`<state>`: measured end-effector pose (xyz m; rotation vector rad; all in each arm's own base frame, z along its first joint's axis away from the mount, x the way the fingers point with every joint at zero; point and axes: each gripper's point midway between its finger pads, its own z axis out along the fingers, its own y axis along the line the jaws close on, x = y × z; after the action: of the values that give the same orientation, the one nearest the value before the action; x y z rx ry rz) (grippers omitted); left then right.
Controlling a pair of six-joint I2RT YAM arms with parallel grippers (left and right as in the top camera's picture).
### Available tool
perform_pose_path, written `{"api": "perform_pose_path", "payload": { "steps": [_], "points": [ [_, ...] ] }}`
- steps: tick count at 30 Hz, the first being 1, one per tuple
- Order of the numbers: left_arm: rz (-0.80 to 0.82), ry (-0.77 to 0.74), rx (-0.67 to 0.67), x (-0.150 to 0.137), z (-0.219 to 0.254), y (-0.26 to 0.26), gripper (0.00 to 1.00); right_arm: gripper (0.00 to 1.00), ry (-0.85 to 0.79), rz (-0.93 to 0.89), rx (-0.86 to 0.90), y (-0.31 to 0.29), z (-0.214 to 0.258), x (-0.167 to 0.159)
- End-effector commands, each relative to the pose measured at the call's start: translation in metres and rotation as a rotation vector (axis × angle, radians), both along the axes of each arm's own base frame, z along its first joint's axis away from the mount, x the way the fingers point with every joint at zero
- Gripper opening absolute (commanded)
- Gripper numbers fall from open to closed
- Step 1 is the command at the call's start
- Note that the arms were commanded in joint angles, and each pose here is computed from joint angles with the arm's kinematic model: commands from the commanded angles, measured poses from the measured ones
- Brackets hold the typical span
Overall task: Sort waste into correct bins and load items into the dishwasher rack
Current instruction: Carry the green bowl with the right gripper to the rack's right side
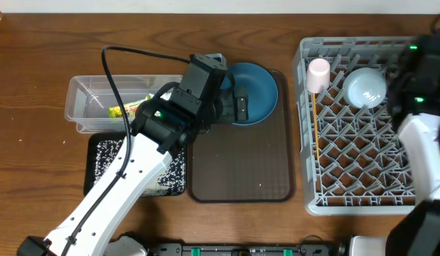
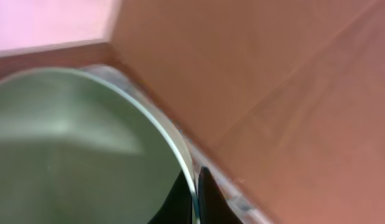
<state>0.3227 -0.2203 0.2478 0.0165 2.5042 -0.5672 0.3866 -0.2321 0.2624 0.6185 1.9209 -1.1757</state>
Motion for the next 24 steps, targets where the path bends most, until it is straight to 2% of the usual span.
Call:
{"api": "perform_pose_path", "payload": {
  "steps": [1,5,11,24],
  "points": [
    [-0.003,-0.021,0.005,0.003,0.006,0.0,0.93,0.01,0.127,-0.091,-0.059,-0.043,-0.005,-0.023],
    [-0.003,-0.021,0.005,0.003,0.006,0.0,0.93,0.01,0.135,-0.17,-0.058,-0.083,-0.01,-0.044],
    [-0.003,-0.021,0.005,0.003,0.006,0.0,0.93,0.01,0.166,-0.144,-0.014,-0.109,-0.031,-0.05],
    [-0.003,-0.021,0.005,0.003,0.006,0.0,0.94,0.01,0.544,-0.055,-0.048,-0.126,-0.096,-0.039]
  ]
}}
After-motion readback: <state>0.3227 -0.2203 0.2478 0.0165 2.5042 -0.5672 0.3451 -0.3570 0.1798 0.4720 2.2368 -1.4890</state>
